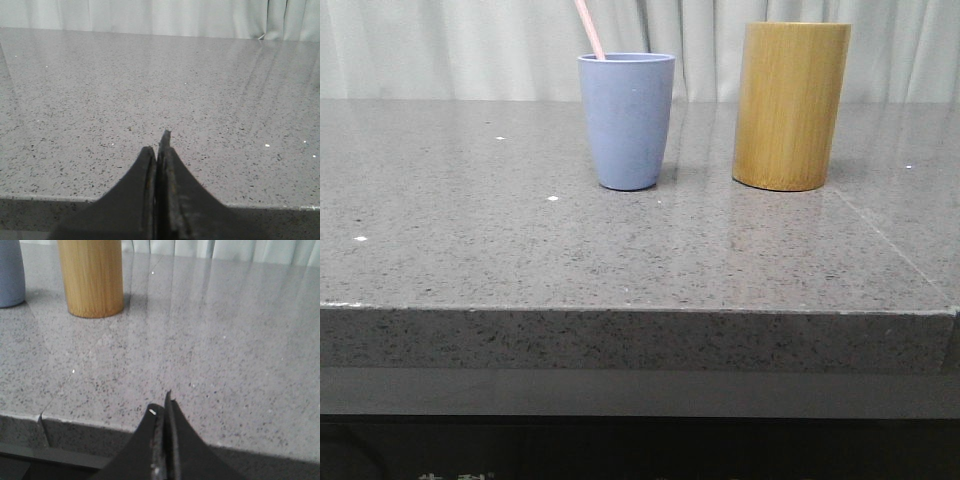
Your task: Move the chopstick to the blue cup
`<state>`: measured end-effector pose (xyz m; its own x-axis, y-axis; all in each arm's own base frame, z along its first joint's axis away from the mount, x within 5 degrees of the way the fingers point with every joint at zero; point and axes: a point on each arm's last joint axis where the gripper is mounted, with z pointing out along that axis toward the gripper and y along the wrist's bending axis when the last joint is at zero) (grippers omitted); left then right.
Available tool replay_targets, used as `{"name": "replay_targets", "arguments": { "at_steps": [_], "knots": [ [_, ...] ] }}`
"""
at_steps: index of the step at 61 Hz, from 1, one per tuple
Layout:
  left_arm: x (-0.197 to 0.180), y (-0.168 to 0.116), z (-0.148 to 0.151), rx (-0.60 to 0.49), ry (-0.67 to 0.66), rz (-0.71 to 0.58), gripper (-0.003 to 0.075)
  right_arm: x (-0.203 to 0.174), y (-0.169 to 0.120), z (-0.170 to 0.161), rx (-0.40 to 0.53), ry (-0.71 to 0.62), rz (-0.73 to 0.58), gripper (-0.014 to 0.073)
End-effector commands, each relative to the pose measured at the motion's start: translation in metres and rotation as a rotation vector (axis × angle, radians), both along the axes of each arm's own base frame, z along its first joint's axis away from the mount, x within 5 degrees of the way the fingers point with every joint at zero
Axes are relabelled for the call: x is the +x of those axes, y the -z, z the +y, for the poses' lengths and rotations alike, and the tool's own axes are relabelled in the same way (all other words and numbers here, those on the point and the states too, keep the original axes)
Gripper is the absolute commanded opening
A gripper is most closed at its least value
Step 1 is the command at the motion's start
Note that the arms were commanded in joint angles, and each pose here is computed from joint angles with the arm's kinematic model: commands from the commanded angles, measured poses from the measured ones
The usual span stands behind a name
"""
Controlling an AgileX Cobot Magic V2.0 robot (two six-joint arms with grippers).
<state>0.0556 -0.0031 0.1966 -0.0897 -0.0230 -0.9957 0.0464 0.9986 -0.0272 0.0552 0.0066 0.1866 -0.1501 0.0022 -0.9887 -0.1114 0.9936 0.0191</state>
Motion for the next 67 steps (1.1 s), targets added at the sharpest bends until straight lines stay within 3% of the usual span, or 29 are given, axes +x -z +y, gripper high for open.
{"name": "replay_targets", "arguments": {
  "at_steps": [1, 67],
  "knots": [
    [-0.0011, -0.0067, 0.0006, -0.019, -0.007, -0.102, -0.0019, -0.001, -0.0129, -0.0006, 0.027, 0.009, -0.139, -0.005],
    [-0.0011, -0.0067, 0.0006, -0.019, -0.007, -0.102, -0.0019, -0.0005, -0.0125, -0.0006, 0.04, 0.01, -0.154, -0.005]
  ]
}}
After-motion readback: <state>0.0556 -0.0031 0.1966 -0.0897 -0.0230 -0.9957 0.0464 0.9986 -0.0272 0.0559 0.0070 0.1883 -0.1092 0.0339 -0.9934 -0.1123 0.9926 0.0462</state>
